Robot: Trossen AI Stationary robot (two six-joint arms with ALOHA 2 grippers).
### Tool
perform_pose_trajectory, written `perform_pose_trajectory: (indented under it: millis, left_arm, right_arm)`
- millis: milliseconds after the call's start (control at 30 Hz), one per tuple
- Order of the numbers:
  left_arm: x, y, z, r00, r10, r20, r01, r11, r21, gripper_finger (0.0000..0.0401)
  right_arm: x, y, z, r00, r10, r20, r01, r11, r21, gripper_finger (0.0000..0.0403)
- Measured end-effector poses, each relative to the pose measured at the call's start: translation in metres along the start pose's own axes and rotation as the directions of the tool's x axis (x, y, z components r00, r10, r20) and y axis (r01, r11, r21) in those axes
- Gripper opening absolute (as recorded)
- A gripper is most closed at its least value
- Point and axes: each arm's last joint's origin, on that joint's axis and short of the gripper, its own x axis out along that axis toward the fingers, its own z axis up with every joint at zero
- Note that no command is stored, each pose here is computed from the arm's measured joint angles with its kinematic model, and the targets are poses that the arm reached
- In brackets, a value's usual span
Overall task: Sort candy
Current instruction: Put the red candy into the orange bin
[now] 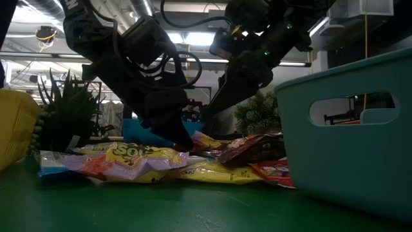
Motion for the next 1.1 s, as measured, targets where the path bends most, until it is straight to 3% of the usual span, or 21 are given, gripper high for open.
perform_pose_trajectory:
  millis: [300,1100]
  left_arm:
    - [0.000,0.000,0.002,1.000,-0.006,0.015,0.006,1.000,-0.008,0.0005]
    - [-0.006,-0.027,0.024,0.984,-0.145,0.107,0.150,0.988,-0.042,0.0001]
  right_arm:
    - [0.000,0.000,0.000,1.000,0.000,0.000,0.000,1.000,0.000,0.0280]
    - [0.000,0.000,0.000,1.000,0.001,-0.005,-0.001,0.997,-0.080,0.0280]
